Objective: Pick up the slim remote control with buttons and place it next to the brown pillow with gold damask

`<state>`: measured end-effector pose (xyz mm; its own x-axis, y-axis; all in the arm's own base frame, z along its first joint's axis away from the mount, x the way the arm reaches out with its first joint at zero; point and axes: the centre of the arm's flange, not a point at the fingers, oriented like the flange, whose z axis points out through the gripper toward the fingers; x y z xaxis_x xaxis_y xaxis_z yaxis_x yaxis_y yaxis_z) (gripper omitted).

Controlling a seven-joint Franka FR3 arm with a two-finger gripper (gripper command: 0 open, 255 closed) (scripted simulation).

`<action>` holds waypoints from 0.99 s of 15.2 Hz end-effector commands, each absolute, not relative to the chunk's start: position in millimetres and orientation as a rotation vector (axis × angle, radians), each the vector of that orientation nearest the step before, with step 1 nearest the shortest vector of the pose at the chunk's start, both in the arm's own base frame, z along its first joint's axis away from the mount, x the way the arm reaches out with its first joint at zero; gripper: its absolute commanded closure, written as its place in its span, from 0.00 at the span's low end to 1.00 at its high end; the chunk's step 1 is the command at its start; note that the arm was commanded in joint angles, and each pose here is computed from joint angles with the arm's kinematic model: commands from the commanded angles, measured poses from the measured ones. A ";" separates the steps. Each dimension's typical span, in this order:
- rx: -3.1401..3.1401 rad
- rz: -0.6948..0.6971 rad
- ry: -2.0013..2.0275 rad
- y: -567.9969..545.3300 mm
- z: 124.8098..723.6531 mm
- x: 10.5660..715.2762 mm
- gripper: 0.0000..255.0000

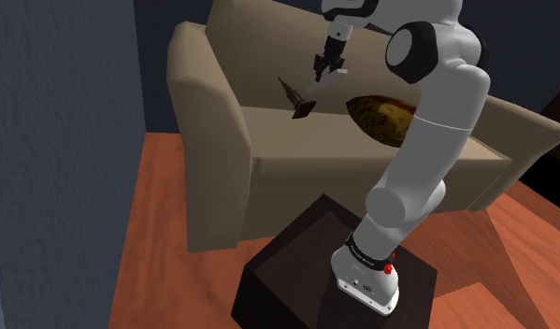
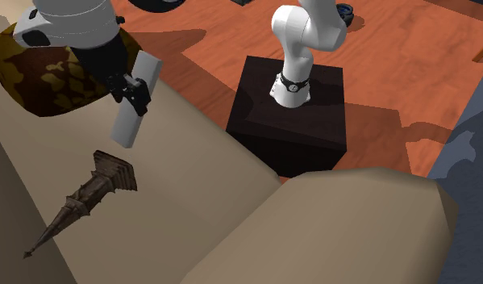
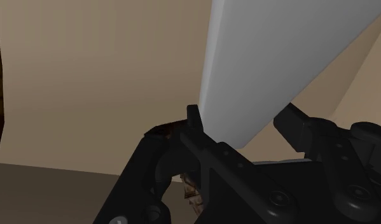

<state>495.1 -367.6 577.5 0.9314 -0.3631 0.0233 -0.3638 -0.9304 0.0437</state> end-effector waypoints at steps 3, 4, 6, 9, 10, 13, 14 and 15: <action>3.041 0.023 -0.573 -367.3 599.9 494.9 1.00; 3.041 0.023 -0.573 -367.3 604.0 494.9 1.00; 3.041 0.023 -0.573 -377.1 604.1 470.4 1.00; 3.041 0.023 -0.573 -391.8 604.4 433.6 1.00; 3.041 0.023 -0.573 -396.7 604.4 421.3 1.00; 3.041 0.023 -0.573 -411.4 604.7 384.6 1.00; 3.041 0.023 -0.573 -416.3 604.8 372.3 1.00; 3.041 0.023 -0.573 -421.2 604.8 360.0 1.00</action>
<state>371.6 -415.3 606.9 0.9310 -0.3642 0.0229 -0.3649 -0.9300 0.0437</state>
